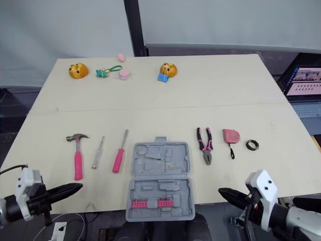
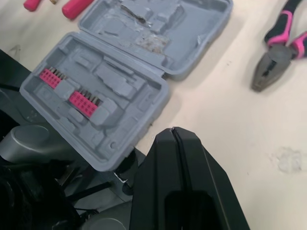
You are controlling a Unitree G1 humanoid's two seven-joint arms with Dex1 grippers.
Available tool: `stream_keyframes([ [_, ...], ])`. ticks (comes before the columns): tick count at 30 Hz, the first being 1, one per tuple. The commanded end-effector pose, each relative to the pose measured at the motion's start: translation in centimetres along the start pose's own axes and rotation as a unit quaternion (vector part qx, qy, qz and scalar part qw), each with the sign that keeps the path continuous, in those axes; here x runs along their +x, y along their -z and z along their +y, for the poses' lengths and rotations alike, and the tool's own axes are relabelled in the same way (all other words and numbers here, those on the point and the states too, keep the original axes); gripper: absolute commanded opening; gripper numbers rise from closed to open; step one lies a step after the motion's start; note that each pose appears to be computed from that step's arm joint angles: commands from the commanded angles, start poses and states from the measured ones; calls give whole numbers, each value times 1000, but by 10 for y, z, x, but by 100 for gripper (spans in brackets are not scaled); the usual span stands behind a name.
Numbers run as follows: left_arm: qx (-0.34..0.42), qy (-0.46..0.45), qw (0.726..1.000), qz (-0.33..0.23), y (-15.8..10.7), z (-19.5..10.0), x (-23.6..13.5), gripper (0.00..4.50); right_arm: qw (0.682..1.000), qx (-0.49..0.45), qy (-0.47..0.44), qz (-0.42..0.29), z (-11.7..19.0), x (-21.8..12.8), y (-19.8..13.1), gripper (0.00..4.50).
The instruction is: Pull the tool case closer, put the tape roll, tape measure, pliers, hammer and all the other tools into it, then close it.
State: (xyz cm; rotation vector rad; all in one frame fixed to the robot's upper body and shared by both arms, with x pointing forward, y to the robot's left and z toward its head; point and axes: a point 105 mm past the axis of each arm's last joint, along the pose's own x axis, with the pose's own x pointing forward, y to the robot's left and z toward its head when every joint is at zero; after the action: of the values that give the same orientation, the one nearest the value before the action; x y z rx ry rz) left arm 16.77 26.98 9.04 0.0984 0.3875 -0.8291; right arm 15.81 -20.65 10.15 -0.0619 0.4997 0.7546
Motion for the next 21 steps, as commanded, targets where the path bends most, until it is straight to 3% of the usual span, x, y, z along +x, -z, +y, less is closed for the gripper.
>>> stream_keyframes([
  [1,-1,6,1000,5,6,-5,-6,5,1000,2,1,7,-2,-5,6,0],
  [2,-7,16,1000,8,8,-9,-6,5,1000,6,2,13,-3,-6,10,0],
  [5,-31,28,999,13,12,-13,-6,85,1000,16,9,22,-5,-7,14,84],
  [12,-37,37,999,16,13,-18,-6,443,999,16,10,28,-6,-10,16,441],
  [21,-22,23,999,10,12,-20,-4,447,1000,12,10,27,-7,-12,14,447],
])
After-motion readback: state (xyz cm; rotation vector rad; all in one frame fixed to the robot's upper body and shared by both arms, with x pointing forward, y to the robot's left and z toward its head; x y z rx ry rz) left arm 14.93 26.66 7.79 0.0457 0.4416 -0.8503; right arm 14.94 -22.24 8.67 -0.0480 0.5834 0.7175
